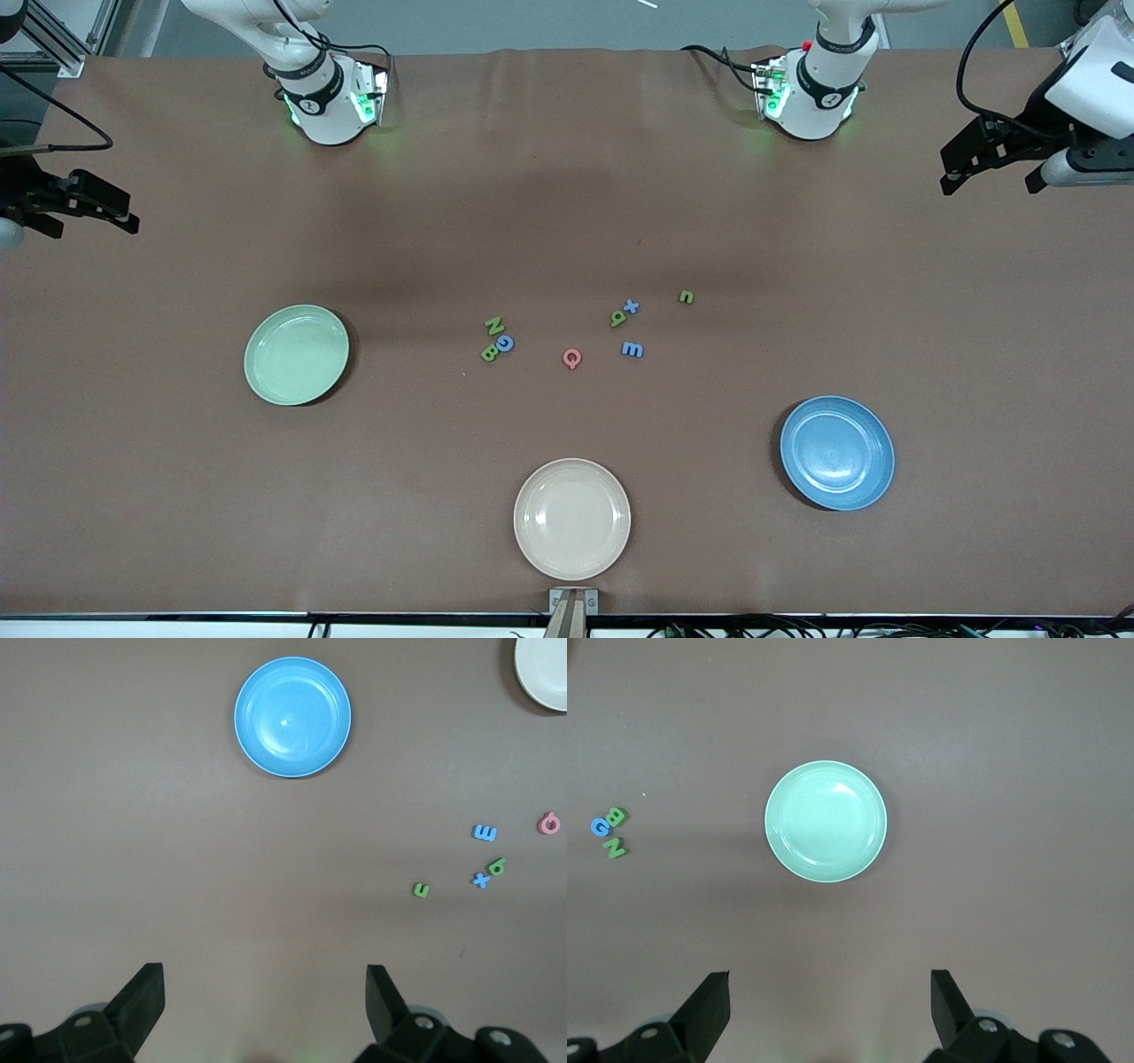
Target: Sort upper and lower case letters into plates
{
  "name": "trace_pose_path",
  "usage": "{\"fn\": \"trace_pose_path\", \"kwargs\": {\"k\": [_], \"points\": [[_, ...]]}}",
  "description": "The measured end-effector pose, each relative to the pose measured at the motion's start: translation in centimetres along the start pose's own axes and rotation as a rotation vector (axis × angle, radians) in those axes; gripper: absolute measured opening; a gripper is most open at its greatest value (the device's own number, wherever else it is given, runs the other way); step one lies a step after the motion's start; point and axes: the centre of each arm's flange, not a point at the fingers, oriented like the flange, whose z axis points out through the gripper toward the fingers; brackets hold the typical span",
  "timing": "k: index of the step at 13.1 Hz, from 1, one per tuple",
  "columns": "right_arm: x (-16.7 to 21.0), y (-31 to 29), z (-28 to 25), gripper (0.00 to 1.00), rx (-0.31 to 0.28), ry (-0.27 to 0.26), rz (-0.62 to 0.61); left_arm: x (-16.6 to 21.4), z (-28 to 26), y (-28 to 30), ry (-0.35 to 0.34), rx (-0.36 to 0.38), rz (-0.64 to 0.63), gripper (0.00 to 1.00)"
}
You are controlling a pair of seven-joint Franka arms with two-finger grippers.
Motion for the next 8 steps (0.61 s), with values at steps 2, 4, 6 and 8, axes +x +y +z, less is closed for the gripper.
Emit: {"fn": "trace_pose_path", "kwargs": {"k": [2, 4, 6, 8], "points": [[0.0, 0.0, 0.0, 1.00, 0.000, 0.000, 0.000, 0.0, 0.0, 0.0, 0.000, 0.000, 0.000, 1.00], [0.0, 0.0, 0.0, 1.00, 0.004, 0.000, 0.000, 0.0, 0.1, 0.0, -0.001, 0.000, 0.000, 1.00], [0.1, -0.1, -0.2, 1.00, 0.004, 0.008, 0.000, 0.4, 0.5, 0.0, -0.008, -0.001, 0.001, 1.00], [0.3, 0.0, -0.6, 1.00, 0.000, 0.028, 0.000, 1.4, 1.8, 0.7, -0.033, -0.003, 0.014, 1.00]]}}
